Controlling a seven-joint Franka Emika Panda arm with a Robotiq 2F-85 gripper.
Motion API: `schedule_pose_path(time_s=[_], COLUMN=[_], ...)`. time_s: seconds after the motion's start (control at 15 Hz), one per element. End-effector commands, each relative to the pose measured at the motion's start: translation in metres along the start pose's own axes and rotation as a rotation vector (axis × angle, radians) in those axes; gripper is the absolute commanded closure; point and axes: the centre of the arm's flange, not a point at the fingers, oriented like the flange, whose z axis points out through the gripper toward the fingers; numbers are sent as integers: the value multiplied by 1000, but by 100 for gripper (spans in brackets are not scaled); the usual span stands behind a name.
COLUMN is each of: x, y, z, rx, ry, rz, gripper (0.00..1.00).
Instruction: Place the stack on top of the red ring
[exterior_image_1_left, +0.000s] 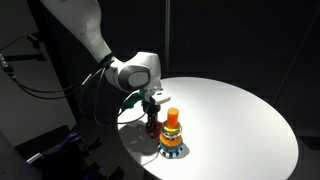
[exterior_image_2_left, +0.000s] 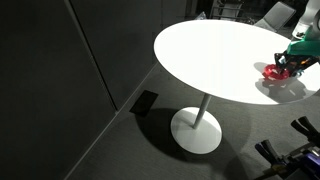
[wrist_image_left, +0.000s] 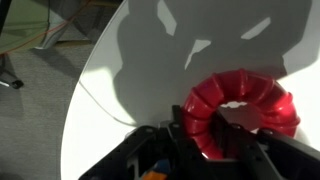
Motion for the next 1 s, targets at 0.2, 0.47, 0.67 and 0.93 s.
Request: schedule_pose_path(time_s=[0.2,0.47,0.67,0.93], x=[19,14,10,6], y=[-33,-37,-34,-26], z=[8,7,-3,-23], rx=[2,-23,-59,-111], ry=[-9,-27,-62,-82], rz=[23,18,13,19], gripper=[44,22,1,0])
